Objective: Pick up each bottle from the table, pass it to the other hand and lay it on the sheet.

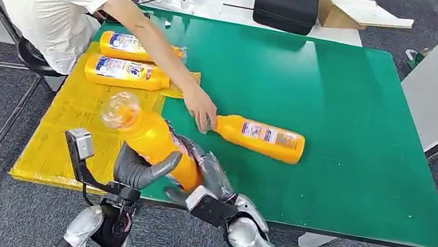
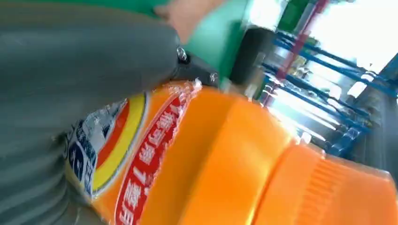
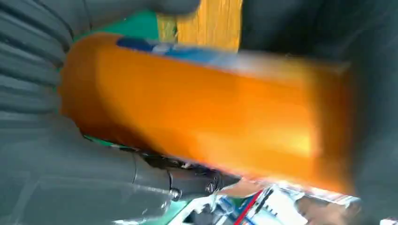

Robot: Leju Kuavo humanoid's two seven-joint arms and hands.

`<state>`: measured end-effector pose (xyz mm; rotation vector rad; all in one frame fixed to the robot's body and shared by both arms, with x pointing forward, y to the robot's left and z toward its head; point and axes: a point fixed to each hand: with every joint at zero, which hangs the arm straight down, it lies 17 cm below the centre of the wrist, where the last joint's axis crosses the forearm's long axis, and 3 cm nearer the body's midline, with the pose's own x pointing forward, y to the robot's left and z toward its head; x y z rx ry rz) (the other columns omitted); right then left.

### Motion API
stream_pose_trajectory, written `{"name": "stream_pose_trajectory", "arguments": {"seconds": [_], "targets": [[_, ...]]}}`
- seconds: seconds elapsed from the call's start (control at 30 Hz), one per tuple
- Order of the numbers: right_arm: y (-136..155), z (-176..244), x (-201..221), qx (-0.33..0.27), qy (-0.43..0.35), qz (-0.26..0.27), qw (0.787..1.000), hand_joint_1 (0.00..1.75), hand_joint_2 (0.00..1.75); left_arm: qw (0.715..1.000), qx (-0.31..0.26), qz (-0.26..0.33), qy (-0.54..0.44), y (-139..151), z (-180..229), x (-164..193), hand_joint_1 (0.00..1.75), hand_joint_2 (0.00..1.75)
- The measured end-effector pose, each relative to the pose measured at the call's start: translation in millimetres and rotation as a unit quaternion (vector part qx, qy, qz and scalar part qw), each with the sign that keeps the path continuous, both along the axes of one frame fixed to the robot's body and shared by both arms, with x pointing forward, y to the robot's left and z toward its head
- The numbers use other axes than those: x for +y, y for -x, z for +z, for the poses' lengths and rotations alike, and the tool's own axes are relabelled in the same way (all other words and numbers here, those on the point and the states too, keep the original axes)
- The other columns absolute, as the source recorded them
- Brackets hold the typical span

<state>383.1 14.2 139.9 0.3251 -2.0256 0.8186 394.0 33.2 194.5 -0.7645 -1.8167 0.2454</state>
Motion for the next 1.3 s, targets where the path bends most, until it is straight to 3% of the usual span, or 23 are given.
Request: {"name": "stream_pose_trajectory", "arguments": {"seconds": [0.07, 0.17, 0.23, 0.3, 0.47, 0.6, 0.63, 0.7, 0.77, 0.8, 0.87, 0.9, 1.0, 1.13, 1.17, 1.2, 1.23, 1.27, 1.3], "targets": [[-2, 8, -6, -0.024, -0.008, -0.029, 0.999, 0.0, 0.0, 0.999, -0.009, 0.029, -0.034, -3, -1, 5, 1.75, 1.75], [-11, 28, -36, -0.118, -0.003, -0.135, 0.984, 0.0, 0.0, 0.991, -0.02, 0.091, -0.094, -13, -4, 26, 1.75, 1.75], [-9, 43, -56, -0.208, 0.027, -0.207, 0.956, 0.0, 0.0, 0.976, -0.034, 0.151, -0.151, -20, -5, 49, 1.75, 1.75], [-1, 50, -70, -0.292, 0.084, -0.238, 0.922, 0.0, 0.0, 0.947, -0.063, 0.225, -0.223, -26, 0, 77, 1.75, 1.75], [-9, 51, -115, -0.307, 0.116, -0.296, 0.897, 0.0, 0.0, 0.918, -0.085, 0.28, -0.268, -35, 9, 111, 1.75, 1.75], [-8, 48, -143, -0.345, 0.186, -0.326, 0.86, 0.0, 0.0, 0.864, -0.107, 0.327, -0.368, -39, 9, 129, 1.75, 1.75], [-9, 49, -156, -0.342, 0.19, -0.34, 0.855, 0.0, 0.0, 0.84, -0.117, 0.337, -0.409, -40, 7, 131, 1.75, 1.75], [-10, 51, -179, -0.341, 0.2, -0.366, 0.843, 0.0, 0.0, 0.762, -0.147, 0.344, -0.528, -46, -2, 131, 1.75, 1.75], [-10, 49, -195, -0.343, 0.221, -0.38, 0.83, 0.0, 0.0, 0.702, -0.147, 0.305, -0.626, -63, -29, 131, 1.75, 1.75], [-11, 45, -200, -0.341, 0.233, -0.385, 0.826, 0.0, 0.0, 0.691, -0.134, 0.279, -0.653, -70, -44, 132, 1.5, 1.75], [-12, 35, -207, -0.33, 0.26, -0.392, 0.819, 0.0, 0.0, 0.684, -0.106, 0.231, -0.684, -78, -74, 135, 1.69, 1.75], [-14, 30, -212, -0.321, 0.27, -0.397, 0.816, 0.0, 1.75, 0.679, -0.094, 0.2, -0.7, -82, -90, 134, 1.75, 1.75], [-22, 20, -222, -0.293, 0.277, -0.409, 0.818, 0.0, 1.75, 0.655, -0.069, 0.11, -0.745, -90, -133, 130, 1.75, 1.75], [-27, 12, -215, -0.283, 0.266, -0.393, 0.833, 0.0, 1.75, 0.62, -0.047, 0.03, -0.782, -95, -177, 131, 1.75, 1.75], [-28, 11, -211, -0.283, 0.262, -0.388, 0.837, 0.0, 1.75, 0.616, -0.043, 0.013, -0.786, -96, -184, 131, 1.55, 1.75], [-29, 10, -208, -0.282, 0.259, -0.383, 0.841, 0.0, 1.75, 0.617, -0.038, -0.003, -0.786, -96, -191, 130, 0.84, 1.75], [-29, 10, -204, -0.282, 0.253, -0.378, 0.845, 0.0, 1.75, 0.618, -0.035, -0.018, -0.785, -96, -195, 130, 0.84, 1.75], [-31, 8, -201, -0.281, 0.25, -0.373, 0.848, 0.0, 1.75, 0.619, -0.03, -0.031, -0.784, -99, -198, 131, 0.0, 1.75], [-32, 8, -198, -0.28, 0.247, -0.368, 0.851, 0.0, 1.75, 0.621, -0.024, -0.041, -0.783, -101, -200, 132, 0.0, 1.75]]}}
